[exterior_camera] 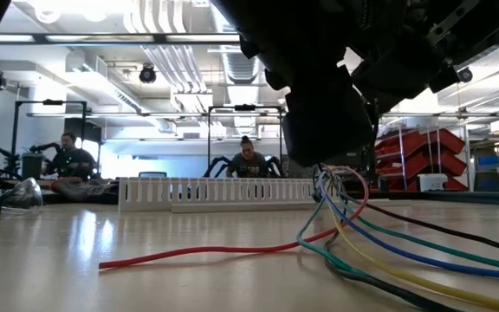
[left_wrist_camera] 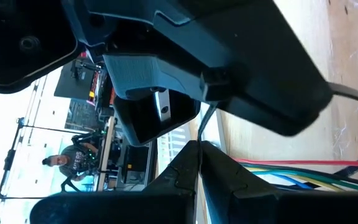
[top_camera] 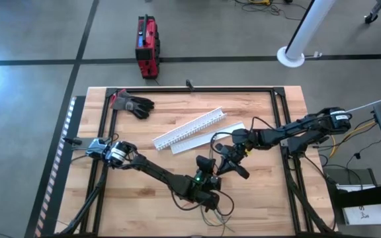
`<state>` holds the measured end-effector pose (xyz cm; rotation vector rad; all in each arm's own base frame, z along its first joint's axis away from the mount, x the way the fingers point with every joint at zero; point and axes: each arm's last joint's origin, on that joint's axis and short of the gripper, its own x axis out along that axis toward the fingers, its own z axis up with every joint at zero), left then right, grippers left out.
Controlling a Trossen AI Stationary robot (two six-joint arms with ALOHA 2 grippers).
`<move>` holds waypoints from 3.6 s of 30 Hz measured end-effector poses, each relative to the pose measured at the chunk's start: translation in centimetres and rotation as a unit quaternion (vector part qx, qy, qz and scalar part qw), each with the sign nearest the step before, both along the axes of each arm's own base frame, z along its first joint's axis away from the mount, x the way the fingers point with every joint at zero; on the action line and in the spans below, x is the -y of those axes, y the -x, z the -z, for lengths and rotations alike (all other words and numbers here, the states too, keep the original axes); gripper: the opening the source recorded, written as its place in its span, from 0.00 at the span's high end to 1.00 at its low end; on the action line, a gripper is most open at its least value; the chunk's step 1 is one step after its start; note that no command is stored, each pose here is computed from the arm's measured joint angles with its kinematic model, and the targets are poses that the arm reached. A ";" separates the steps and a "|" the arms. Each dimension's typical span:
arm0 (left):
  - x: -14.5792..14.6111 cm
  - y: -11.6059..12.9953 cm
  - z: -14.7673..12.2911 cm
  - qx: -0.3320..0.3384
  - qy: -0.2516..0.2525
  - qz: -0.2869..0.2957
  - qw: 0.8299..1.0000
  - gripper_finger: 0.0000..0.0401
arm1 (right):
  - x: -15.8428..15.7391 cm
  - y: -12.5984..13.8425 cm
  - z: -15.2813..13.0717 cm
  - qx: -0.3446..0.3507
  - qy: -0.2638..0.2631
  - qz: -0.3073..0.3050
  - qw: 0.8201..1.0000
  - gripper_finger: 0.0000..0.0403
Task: Ziptie cables
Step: Insert the pointed tail of the zip tie through the locking head to form a loop
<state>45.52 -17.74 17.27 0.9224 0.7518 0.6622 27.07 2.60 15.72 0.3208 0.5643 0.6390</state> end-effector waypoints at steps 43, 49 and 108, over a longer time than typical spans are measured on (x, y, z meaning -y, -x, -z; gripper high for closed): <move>0.1 0.2 0.1 -0.002 0.000 -0.001 1.000 1.00 | 0.2 0.1 0.2 -0.012 -0.001 -0.004 1.000 1.00; 0.1 0.2 0.1 0.000 0.002 -0.002 1.000 1.00 | 0.2 0.1 0.2 -0.008 0.003 -0.006 1.000 1.00; -0.3 0.0 0.0 0.005 0.005 -0.006 1.000 1.00 | 0.2 0.2 0.3 0.001 0.016 -0.014 1.000 1.00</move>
